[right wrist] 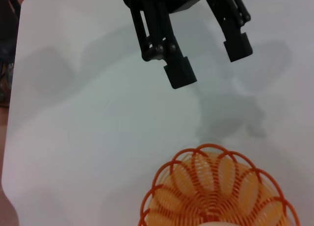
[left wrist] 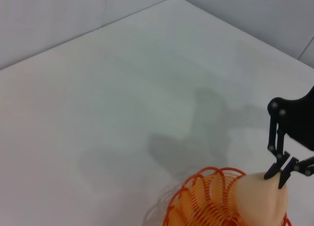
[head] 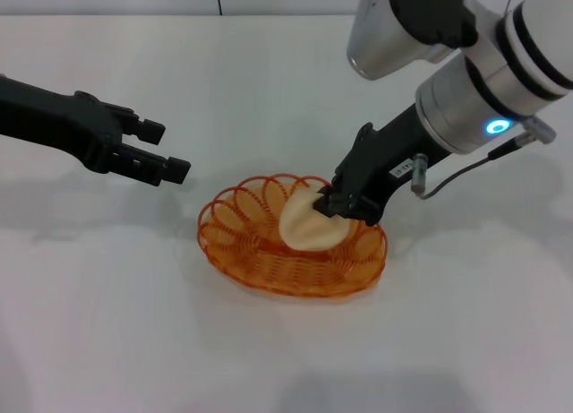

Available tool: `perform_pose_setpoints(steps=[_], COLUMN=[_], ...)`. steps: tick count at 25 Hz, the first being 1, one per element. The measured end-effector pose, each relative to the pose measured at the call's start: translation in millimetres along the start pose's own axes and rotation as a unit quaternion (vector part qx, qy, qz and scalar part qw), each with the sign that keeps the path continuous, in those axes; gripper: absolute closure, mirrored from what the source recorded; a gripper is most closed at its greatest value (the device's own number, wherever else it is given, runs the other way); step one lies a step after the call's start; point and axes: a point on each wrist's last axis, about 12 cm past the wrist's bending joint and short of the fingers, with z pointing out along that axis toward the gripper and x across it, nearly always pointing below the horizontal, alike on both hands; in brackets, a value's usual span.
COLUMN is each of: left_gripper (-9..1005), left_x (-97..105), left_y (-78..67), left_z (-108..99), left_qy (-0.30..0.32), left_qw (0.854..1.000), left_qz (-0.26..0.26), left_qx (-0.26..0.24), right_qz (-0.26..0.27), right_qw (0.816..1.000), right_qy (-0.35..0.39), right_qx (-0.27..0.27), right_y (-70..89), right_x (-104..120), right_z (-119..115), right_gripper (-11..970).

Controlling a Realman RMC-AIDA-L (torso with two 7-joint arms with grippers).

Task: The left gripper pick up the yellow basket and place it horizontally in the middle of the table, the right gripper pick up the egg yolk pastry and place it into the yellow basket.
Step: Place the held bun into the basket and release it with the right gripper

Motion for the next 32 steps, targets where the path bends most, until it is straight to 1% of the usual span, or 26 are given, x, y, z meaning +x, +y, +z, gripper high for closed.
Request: perform_pose_setpoints(steps=[5, 22, 28, 32], left_gripper=[151, 151, 151, 151], left_x=[0.1, 2.3, 2.2, 2.2], left_y=[0.2, 1.8, 2.1, 2.6], left_z=[0.6, 2.0, 1.4, 0.3], left_qy=[-0.001, 0.001, 0.001, 0.000], left_qw=[1.000, 1.000, 1.000, 1.000], left_qz=[-0.001, -0.006, -0.005, -0.005], left_qx=[-0.001, -0.002, -0.003, -0.004], right_qz=[0.002, -0.001, -0.007, -0.005], right_qw=[1.000, 1.000, 1.000, 1.000], right_qy=[-0.002, -0.009, -0.011, -0.016], right_qx=[0.001, 0.007, 0.009, 0.014], right_y=[-0.8, -1.7, -0.8, -0.8], right_x=[0.2, -2.1, -3.4, 0.5], right_z=[3.9, 4.2, 3.1, -1.8], right_gripper=[932, 910, 722, 533])
